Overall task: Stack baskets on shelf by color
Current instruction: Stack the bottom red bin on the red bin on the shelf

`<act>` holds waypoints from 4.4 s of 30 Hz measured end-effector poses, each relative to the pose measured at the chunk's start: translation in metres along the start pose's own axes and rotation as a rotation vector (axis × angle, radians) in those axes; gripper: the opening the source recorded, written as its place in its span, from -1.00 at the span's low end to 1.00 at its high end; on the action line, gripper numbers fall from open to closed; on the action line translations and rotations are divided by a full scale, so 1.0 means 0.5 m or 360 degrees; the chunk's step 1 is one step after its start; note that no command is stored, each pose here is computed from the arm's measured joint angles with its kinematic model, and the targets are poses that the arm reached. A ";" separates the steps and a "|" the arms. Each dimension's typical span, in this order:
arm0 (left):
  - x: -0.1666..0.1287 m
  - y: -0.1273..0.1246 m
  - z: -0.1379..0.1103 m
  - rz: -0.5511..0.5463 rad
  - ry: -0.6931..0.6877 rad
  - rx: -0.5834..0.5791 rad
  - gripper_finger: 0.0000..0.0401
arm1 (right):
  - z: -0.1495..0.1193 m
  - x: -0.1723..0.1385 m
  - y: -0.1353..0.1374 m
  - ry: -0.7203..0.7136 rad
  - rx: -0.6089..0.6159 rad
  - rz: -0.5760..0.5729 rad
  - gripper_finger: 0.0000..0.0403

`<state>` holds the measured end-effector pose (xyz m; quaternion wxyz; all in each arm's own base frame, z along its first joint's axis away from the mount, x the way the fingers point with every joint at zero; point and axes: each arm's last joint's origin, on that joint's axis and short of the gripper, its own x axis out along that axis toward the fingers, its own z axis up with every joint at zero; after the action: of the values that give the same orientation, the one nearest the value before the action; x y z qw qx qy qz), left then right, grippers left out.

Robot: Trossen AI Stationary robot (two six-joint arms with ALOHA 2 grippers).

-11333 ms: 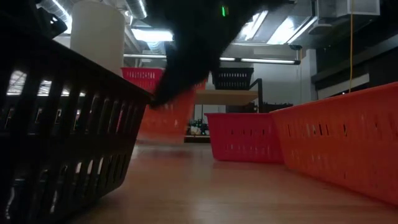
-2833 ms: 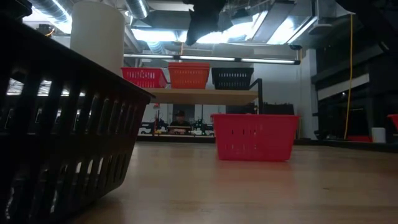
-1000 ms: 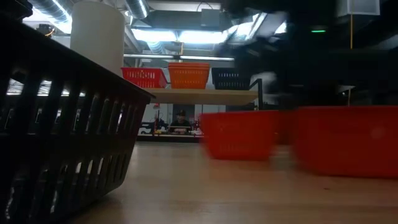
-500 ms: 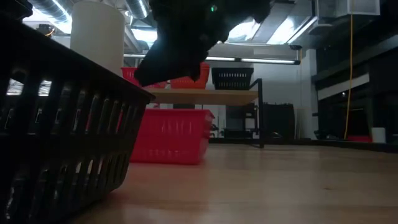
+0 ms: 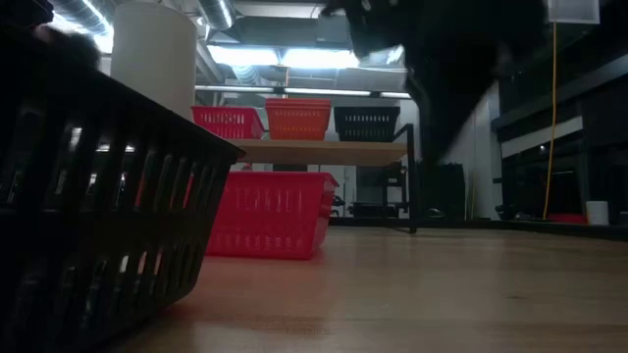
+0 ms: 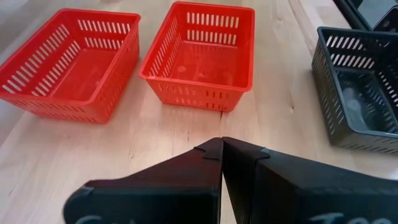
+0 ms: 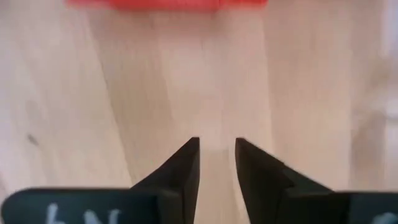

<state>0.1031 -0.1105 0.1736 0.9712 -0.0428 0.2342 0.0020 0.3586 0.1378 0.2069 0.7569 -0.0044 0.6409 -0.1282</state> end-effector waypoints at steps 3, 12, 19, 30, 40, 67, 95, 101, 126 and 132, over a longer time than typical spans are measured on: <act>0.000 0.001 0.000 0.0009 -0.0005 0.0006 -1.00 | -0.003 0.038 0.023 -0.0073 0.0053 0.0209 -0.50; 0.009 0.011 0.006 0.0095 -0.0027 -0.0025 -1.00 | 0.075 0.091 0.011 -0.0826 0.0172 0.0472 -0.50; 0.016 0.019 0.011 0.0154 -0.0033 -0.0054 -1.00 | 0.148 0.027 0.006 -0.1458 -0.0160 0.0938 -0.50; 0.029 0.010 0.063 0.0015 -0.0295 -0.0423 -1.00 | 0.137 0.014 0.010 -0.0947 -0.0082 0.1101 -0.50; 0.107 -0.011 0.130 -0.0150 -0.0182 -0.0575 -1.00 | 0.023 0.039 0.044 -0.0104 0.0083 0.0747 -0.50; 0.300 0.053 0.210 0.0453 0.0783 -0.1048 -0.52 | -0.280 -0.067 0.134 0.0691 -0.0112 -0.0229 -0.50; 0.290 -0.049 0.240 0.0172 0.0989 -0.0859 -0.99 | -0.298 -0.071 0.164 0.0508 -0.0103 -0.0184 -0.50; 0.204 -0.099 0.376 -0.0037 0.0663 -0.0467 -1.00 | -0.294 -0.069 0.172 0.0468 -0.0093 -0.0124 -0.50; 0.030 0.328 0.569 0.0560 0.1020 0.0326 -1.00 | -0.280 -0.065 0.188 0.0308 -0.0070 -0.0020 -0.50; 0.010 0.411 0.566 0.0565 0.0968 0.0206 -1.00 | -0.278 -0.064 0.191 0.0289 -0.0064 0.0008 -0.50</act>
<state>0.2314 0.1179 0.4051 0.8424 0.0616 0.5159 0.1431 0.2369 0.2586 0.1969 0.6958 -0.0064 0.7092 -0.1133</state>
